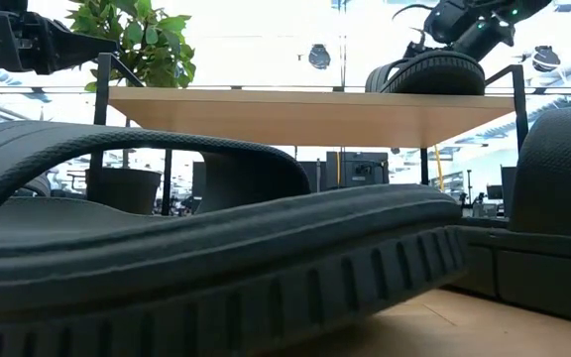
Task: Pick and place slides into the shelf
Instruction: Adjust the shelf
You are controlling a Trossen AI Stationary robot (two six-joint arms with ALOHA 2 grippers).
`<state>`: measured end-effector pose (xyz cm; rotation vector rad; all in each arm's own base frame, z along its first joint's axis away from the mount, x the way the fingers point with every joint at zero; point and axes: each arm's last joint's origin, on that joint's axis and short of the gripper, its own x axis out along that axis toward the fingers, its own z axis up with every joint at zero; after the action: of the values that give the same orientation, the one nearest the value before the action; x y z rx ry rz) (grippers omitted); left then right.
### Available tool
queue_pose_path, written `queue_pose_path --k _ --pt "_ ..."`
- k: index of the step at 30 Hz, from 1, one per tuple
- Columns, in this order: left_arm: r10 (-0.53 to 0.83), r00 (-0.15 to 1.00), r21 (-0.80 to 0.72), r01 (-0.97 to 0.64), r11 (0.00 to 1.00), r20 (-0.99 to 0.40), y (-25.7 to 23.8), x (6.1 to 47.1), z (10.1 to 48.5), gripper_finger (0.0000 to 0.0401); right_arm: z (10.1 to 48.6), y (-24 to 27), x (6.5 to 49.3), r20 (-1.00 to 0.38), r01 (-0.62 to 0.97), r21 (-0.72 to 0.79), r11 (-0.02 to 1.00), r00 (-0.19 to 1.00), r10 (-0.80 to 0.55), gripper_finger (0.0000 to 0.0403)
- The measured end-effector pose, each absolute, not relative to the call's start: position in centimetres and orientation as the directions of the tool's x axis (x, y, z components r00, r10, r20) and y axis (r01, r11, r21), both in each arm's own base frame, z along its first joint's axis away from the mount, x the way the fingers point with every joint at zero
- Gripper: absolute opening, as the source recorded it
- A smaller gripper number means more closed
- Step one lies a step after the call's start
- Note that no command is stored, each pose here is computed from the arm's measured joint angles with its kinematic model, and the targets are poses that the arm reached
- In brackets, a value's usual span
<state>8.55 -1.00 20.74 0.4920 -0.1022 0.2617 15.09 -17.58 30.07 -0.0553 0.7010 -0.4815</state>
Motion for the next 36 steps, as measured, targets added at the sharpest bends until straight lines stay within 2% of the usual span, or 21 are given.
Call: queue_pose_path --k 10,18,21,27,36 --pt "0.224 0.961 0.459 -0.274 0.845 0.161 -1.0 8.6 20.8 0.0001 28.6 -16.5 14.2 -0.753 0.336 -0.154 0.929 0.569 -0.33 0.0" --pt "0.224 0.961 0.458 -0.274 0.846 0.161 -1.0 8.6 20.8 0.0001 28.6 -16.1 14.3 -0.738 0.237 -0.102 0.966 0.633 -0.233 0.0" --pt "0.224 0.961 0.454 -0.273 0.848 0.161 -1.0 8.6 20.8 0.0001 28.3 -16.2 14.4 -0.75 0.229 -0.094 0.969 0.624 -0.22 0.0" --pt "0.224 0.961 0.455 -0.273 0.848 0.16 -1.0 8.6 20.7 0.0001 27.1 -16.3 15.2 -0.777 0.15 -0.021 0.988 0.62 -0.111 0.0" --pt "0.224 0.961 0.452 -0.273 0.85 0.159 -1.0 8.6 20.7 0.0001 26.7 -15.5 16.5 -0.783 0.054 -0.027 0.998 0.619 -0.054 0.0"
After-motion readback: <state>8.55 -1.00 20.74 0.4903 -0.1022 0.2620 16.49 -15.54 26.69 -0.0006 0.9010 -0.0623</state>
